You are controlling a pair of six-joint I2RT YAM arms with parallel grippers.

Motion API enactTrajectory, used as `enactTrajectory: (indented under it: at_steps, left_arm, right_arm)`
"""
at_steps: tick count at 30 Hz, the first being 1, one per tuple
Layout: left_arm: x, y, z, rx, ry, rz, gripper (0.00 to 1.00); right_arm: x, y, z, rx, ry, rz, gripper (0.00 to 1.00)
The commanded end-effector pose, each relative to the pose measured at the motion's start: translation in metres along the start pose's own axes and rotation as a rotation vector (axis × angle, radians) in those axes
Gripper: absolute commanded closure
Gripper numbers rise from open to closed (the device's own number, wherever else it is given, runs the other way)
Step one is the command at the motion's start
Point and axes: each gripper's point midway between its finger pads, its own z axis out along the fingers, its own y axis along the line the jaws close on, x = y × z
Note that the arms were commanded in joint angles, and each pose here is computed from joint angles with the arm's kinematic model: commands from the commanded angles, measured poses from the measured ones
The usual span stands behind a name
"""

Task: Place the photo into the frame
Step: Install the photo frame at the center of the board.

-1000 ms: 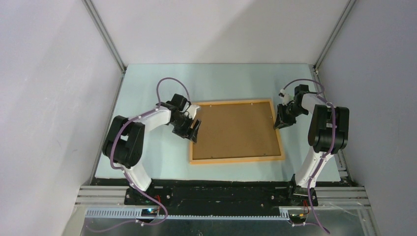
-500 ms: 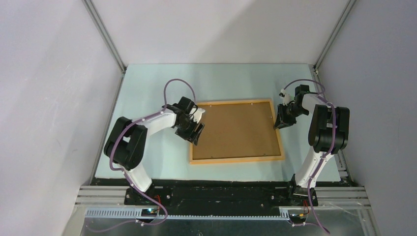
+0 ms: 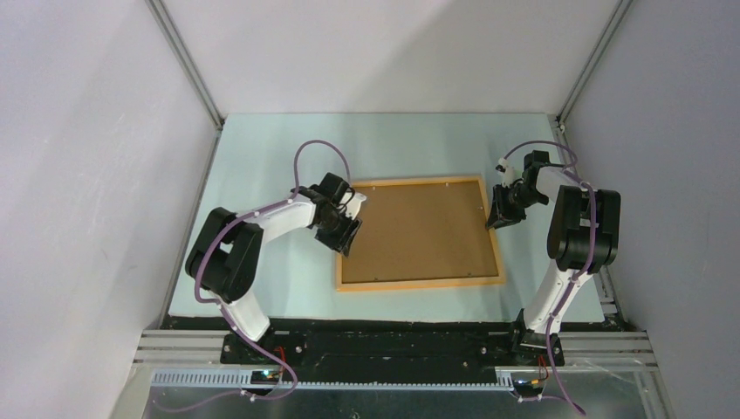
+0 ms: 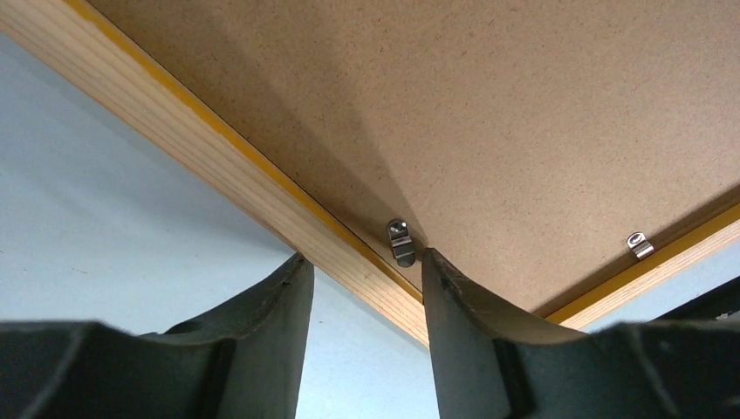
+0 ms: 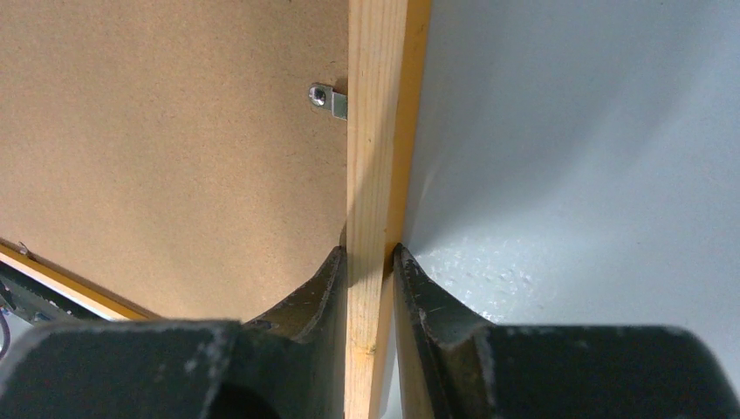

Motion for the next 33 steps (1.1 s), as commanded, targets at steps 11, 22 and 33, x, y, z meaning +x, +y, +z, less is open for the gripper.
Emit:
enactTrajectory:
  at_steps: [11,22,33]
  left_arm:
    - [-0.0185,0.0014,-0.005,-0.019,-0.067,0.018,0.66]
    - [-0.02,0.0012,-0.0066,-0.019,-0.073,0.024,0.43]
    - [-0.0206,0.0046,-0.0046,-0.035,-0.073,0.025,0.43]
  right_arm:
    - [-0.0022,0.0149,-0.0002,-0.057,-0.01,-0.003,0.98]
    - [-0.001,0.0152,0.0019,-0.058,-0.003,-0.005,0.98]
    - [-0.0005,0.0164,0.0027,-0.061,0.0,-0.005,0.98]
